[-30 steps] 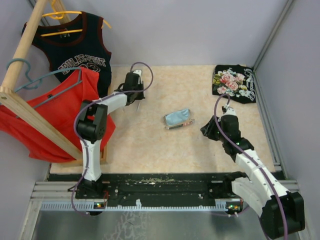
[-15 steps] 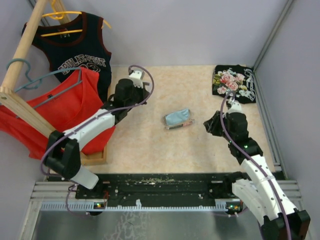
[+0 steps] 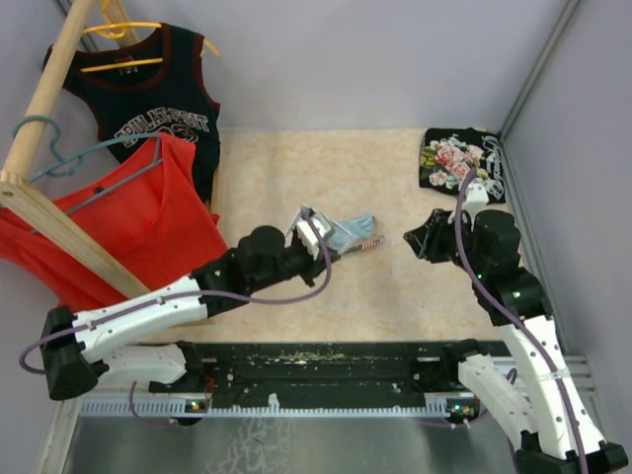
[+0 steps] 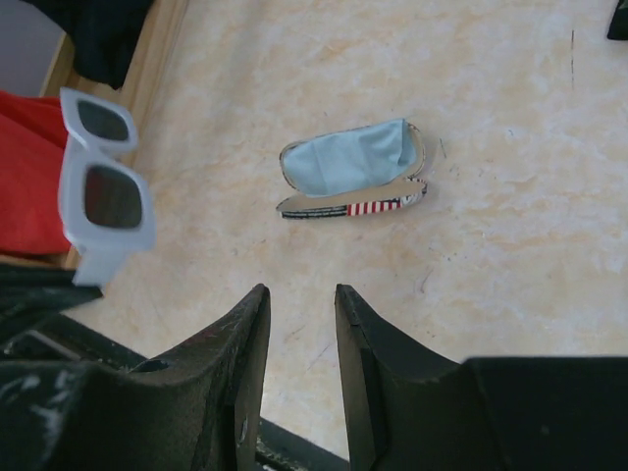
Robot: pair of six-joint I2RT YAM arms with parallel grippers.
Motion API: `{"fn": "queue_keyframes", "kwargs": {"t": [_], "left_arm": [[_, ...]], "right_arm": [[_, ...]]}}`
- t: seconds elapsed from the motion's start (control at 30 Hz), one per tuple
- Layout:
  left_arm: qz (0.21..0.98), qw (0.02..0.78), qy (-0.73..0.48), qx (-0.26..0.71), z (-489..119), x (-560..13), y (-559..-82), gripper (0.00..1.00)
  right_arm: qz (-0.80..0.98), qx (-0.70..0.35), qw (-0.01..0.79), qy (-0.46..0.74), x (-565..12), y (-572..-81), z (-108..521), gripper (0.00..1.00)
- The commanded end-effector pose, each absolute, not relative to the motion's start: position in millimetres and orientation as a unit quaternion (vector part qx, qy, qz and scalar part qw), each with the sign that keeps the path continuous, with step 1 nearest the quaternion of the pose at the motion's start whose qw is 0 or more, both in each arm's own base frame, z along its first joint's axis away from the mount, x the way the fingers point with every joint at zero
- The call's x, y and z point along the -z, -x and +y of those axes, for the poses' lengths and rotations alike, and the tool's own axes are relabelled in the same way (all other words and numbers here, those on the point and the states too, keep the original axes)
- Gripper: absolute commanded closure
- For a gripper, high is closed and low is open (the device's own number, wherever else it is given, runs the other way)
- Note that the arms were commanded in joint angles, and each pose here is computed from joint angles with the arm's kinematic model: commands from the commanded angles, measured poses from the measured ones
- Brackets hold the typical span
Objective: Organize the sunglasses
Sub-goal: Pick up the sunglasses from the center of the board.
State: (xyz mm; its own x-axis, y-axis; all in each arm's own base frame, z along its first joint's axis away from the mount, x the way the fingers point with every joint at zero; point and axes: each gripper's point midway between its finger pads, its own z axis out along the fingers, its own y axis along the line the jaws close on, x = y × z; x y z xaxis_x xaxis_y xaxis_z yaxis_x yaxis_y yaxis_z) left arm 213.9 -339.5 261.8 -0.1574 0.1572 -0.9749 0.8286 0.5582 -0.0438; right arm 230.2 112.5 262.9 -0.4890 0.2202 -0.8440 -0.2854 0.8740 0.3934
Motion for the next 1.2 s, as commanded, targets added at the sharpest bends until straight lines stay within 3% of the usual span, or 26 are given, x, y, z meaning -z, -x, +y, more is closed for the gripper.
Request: {"fn": "queue_keyframes", "kwargs": {"t": [0.0, 0.27, 0.7, 1.17], "left_arm": [[0.694, 0.520, -0.421, 0.267, -343.9, -236.0, -170.9, 1.00], [0.663, 0.489, -0.516, 0.236, -379.9, -206.2, -99.2, 1.00], [0.627, 0.457, -0.578, 0.253, -399.8, -196.7, -63.6, 1.00], [0.618, 0.440, -0.594, 0.267, -401.4, -194.8, -54.4, 1.00]], "right_arm": [[0.824, -0.260, 0.499, 0.061, -291.0, -210.8, 116.1, 0.66], [0.862, -0.288, 0.411, 0.072, -278.8, -190.4, 127.8, 0.67], [0.884, -0.294, 0.340, 0.127, -254.4, -161.7, 174.0, 0.59], [0.891, -0.274, 0.316, 0.176, -238.8, -157.5, 203.1, 0.60]]}}
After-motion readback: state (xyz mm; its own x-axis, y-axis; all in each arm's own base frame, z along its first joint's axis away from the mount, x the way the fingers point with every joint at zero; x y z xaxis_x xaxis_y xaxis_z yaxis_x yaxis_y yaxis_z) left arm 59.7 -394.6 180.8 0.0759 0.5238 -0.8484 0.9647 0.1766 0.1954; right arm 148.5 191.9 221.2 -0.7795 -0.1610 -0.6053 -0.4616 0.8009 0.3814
